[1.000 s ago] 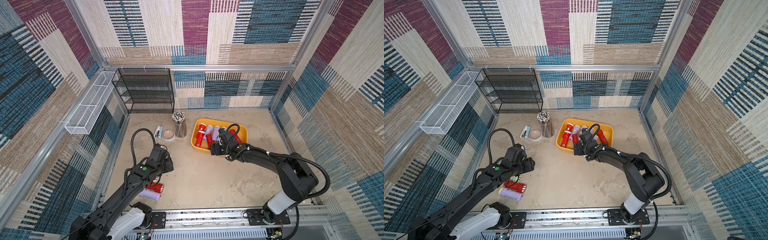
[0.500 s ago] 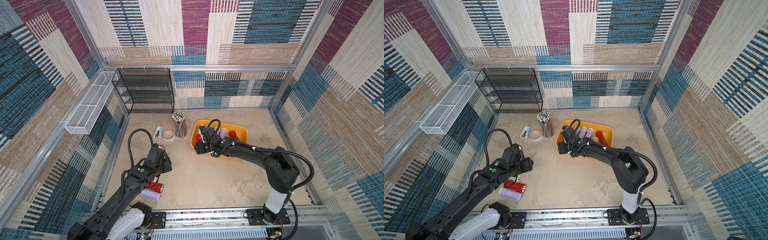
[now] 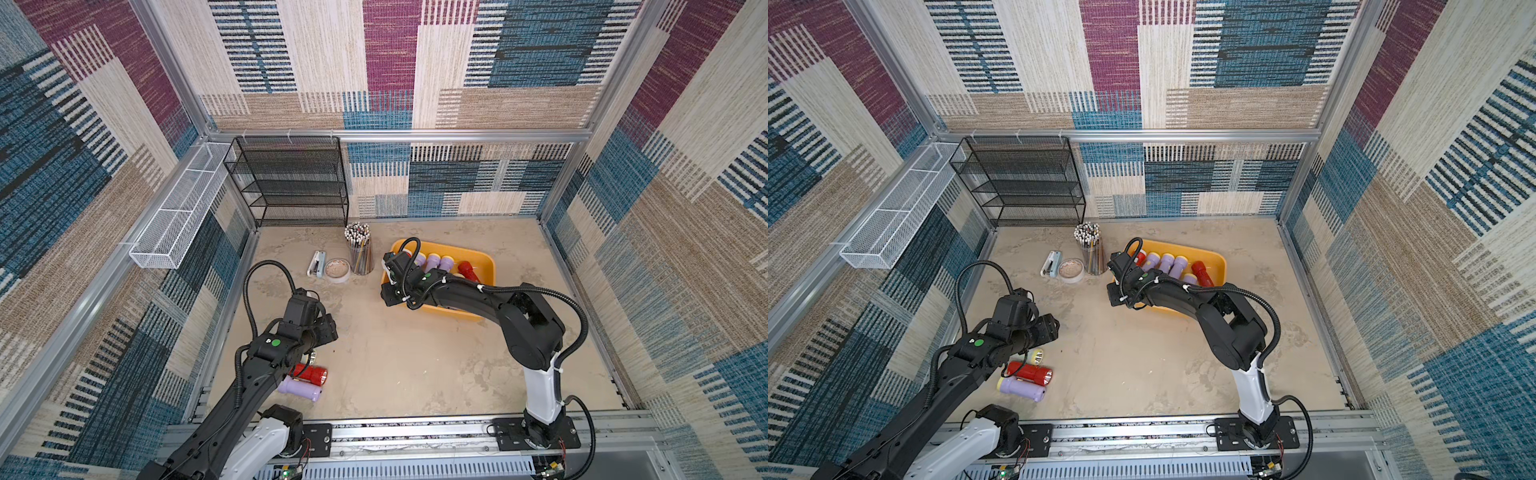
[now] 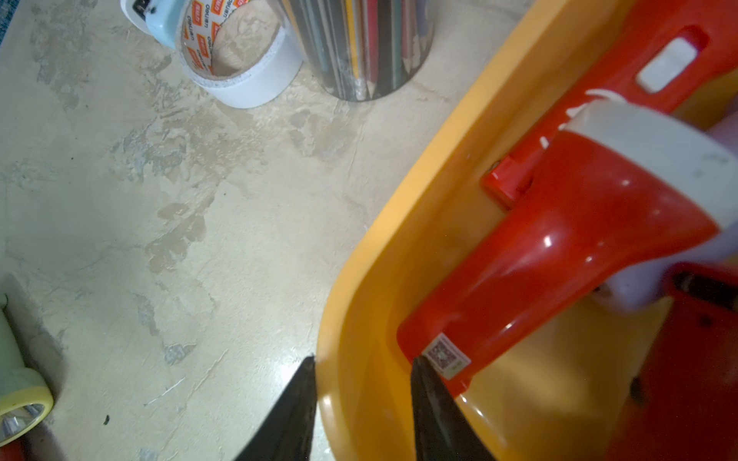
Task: Put the flashlights into the storage boxes
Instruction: Move the storage box to the center of the board.
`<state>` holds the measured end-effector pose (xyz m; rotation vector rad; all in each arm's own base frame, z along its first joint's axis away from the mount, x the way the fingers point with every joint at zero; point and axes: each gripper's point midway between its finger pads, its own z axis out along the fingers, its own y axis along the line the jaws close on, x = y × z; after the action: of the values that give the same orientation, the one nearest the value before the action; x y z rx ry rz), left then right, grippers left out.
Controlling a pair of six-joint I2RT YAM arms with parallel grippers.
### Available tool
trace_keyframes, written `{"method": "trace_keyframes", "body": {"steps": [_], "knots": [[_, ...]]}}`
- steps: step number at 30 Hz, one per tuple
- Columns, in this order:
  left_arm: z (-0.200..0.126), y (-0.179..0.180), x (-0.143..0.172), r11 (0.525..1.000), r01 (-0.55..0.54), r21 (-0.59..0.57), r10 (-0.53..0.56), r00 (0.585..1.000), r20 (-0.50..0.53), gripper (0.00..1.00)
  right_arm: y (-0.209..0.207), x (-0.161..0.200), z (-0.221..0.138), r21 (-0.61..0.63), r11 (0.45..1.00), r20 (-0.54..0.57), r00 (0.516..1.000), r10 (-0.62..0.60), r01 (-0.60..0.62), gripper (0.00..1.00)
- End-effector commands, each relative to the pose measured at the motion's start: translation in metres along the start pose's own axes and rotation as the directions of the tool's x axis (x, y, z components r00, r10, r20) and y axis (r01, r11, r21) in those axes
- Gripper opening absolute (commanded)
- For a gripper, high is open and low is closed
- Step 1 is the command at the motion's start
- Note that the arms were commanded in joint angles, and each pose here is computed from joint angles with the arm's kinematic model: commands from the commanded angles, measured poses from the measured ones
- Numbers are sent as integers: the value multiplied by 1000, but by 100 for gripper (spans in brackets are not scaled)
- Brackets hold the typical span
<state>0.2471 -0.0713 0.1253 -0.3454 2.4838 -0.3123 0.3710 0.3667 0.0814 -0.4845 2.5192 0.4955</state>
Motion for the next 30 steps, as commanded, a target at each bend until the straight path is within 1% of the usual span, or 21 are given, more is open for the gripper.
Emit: {"method": "trace_keyframes", "body": {"steps": [1, 5, 12, 17, 23, 25, 26, 27, 28, 29, 30], "knots": [[1, -2, 0, 1000, -13, 17, 13, 1000, -1, 70, 21, 12, 4, -82, 997, -43, 999, -3, -1, 34], [0, -1, -4, 1000, -4, 16, 4, 1000, 8, 70, 31, 24, 8, -100, 995, -70, 998, -1, -6, 31], [-4, 1, -6, 1000, 2, 13, -2, 1000, 20, 70, 59, 50, 4, -125, 992, -99, 995, -20, 8, 29], [-8, 4, -7, 1000, 9, 9, -9, 999, 32, 70, 81, 73, -5, -158, 987, -128, 990, -60, 39, 28], [-13, 6, -8, 1000, 19, 2, -19, 999, 43, 70, 95, 98, -22, -188, 981, -143, 987, -78, 50, 28], [-13, 8, -7, 1000, 24, -4, -24, 999, 41, 70, 96, 101, -29, -192, 980, -136, 987, -82, 55, 29], [-12, 8, -7, 1000, 28, -10, -27, 999, 38, 70, 96, 101, -34, -188, 980, -129, 988, -84, 59, 32], [-12, 10, -5, 999, 33, -18, -32, 999, 32, 70, 95, 100, -38, -187, 980, -117, 989, -87, 64, 37], [-11, 13, -4, 999, 38, -32, -37, 999, 26, 70, 95, 96, -45, -178, 981, -96, 991, -90, 72, 46], [-10, 16, -2, 998, 44, -51, -43, 999, 18, 70, 93, 91, -53, -168, 983, -73, 993, -89, 75, 60], [-8, 21, 0, 996, 48, -75, -48, 999, 11, 70, 91, 86, -60, -155, 985, -51, 995, -88, 79, 83]]}}
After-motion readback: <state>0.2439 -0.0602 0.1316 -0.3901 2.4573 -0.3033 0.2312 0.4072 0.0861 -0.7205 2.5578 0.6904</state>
